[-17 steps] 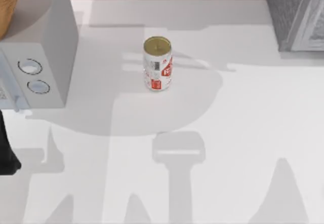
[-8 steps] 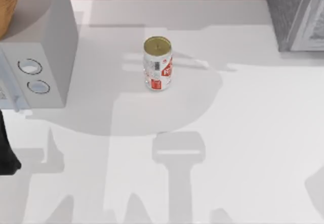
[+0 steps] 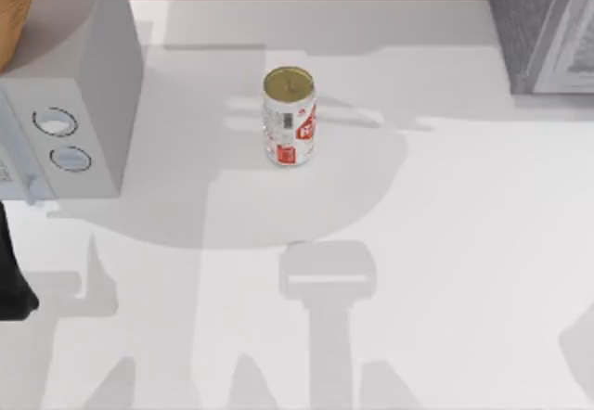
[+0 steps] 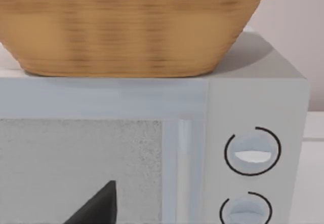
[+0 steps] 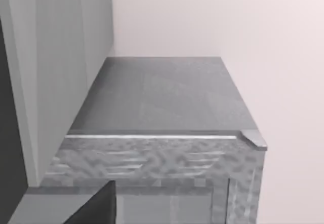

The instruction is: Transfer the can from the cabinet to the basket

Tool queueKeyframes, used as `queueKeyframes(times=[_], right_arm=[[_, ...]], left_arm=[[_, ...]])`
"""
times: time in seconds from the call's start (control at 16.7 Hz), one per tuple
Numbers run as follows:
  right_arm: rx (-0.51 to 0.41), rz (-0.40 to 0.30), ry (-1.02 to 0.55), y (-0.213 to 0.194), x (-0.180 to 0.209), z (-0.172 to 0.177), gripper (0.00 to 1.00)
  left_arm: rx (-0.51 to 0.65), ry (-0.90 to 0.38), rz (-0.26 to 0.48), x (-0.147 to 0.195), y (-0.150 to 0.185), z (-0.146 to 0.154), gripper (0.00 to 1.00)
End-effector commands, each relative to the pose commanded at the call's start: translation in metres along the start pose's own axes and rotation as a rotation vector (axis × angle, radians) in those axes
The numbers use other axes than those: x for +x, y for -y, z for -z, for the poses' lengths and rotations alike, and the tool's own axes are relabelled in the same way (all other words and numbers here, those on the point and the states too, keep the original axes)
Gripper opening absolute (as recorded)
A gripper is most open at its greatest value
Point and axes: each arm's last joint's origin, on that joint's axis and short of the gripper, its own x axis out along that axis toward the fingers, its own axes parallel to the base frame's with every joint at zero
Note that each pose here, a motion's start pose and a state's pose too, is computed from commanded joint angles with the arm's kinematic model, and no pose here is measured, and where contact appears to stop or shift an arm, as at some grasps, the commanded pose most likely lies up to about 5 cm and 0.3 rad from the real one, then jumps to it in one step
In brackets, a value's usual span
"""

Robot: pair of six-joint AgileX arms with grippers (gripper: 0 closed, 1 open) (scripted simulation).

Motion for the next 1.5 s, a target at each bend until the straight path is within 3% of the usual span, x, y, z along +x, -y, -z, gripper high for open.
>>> queueKeyframes(times=[0.3, 0.66, 1.08, 1.5], right_arm=[[-0.001, -0.002, 0.009, -0.047, 0.049, -0.003, 1.00], [0.008, -0.003, 0.007, -0.161, 0.094, -0.003, 1.00], [0.006, -0.001, -0.002, -0.275, 0.071, 0.000, 1.00], [0.004, -0.001, -0.004, -0.291, 0.061, 0.001, 1.00]], left_arm=[[0.000, 0.000, 0.000, 0.000, 0.000, 0.000, 1.00], [0.000, 0.000, 0.000, 0.000, 0.000, 0.000, 1.00], [0.000, 0.000, 0.000, 0.000, 0.000, 0.000, 1.00], [0.000, 0.000, 0.000, 0.000, 0.000, 0.000, 1.00]])
